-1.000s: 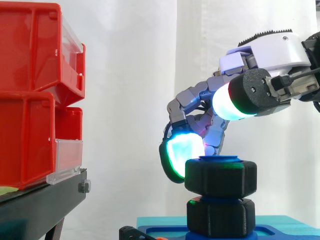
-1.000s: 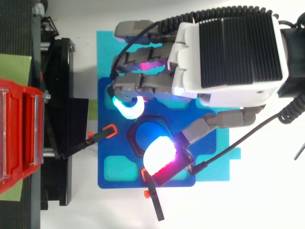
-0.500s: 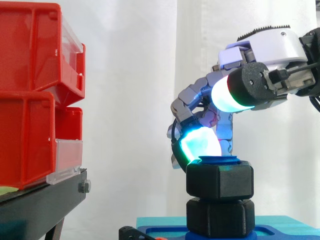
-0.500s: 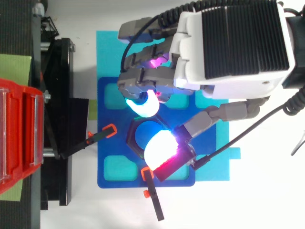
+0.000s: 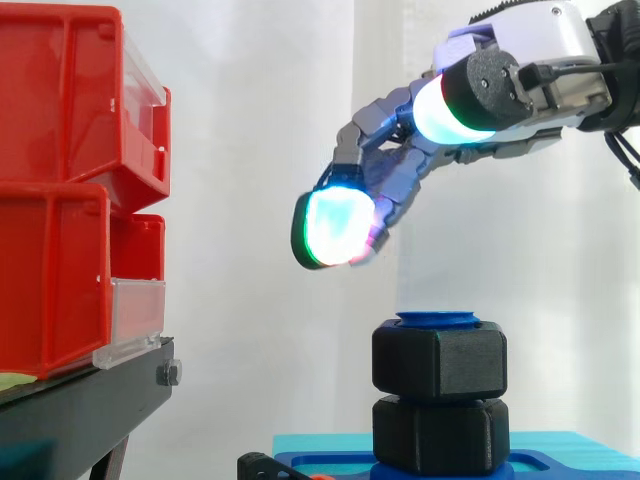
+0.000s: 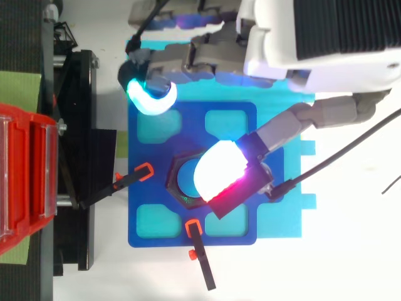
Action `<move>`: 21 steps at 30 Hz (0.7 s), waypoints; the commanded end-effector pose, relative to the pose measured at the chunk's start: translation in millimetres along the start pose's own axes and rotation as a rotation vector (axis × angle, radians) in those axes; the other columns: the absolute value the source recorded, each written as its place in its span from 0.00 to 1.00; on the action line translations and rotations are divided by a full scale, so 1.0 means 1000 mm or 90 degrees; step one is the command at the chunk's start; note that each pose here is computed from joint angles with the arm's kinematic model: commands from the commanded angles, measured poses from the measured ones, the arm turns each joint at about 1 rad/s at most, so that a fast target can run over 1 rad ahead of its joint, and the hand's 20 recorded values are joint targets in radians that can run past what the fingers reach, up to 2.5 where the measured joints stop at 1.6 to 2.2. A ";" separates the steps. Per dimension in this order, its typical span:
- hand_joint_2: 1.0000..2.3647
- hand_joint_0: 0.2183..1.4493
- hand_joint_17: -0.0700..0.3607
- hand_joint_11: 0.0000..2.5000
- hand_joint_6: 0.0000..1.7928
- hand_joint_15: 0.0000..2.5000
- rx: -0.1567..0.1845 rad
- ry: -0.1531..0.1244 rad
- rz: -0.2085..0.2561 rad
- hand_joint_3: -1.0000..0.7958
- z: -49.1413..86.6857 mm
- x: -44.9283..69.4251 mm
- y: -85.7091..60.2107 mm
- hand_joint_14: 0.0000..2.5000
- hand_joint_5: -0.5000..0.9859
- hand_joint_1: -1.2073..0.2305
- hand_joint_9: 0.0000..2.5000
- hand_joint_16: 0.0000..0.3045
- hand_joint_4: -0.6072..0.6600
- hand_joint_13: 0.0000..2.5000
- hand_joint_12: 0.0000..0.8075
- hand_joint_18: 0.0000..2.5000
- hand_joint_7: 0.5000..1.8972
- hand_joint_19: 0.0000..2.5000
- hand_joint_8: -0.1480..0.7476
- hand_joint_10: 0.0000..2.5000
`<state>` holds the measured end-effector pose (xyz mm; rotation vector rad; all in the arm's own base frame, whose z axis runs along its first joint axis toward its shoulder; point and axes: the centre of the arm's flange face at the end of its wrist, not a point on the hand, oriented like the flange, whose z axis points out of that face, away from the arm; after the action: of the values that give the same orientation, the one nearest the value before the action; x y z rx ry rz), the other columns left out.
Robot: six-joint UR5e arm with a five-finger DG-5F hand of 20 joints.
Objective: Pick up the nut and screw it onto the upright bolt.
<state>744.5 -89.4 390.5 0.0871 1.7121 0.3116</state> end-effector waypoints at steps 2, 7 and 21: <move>0.00 0.22 0.40 0.00 0.28 0.00 -0.003 0.005 -0.007 0.28 0.000 0.001 0.002 0.00 0.20 0.77 0.13 0.15 0.59 0.00 0.41 0.00 0.12 0.00 0.40 0.00; 0.00 0.21 0.42 0.00 0.28 0.00 -0.002 0.037 -0.002 0.28 0.001 0.033 0.006 0.00 0.19 0.80 0.08 0.16 0.57 0.00 0.41 0.00 0.09 0.00 0.39 0.00; 0.00 0.21 0.42 0.00 0.28 0.00 -0.017 0.000 0.014 0.28 0.015 0.047 0.027 0.00 0.21 0.84 0.07 0.16 0.59 0.00 0.41 0.00 0.11 0.00 0.39 0.00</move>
<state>748.9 -53.4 351.9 0.0872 1.7005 0.3485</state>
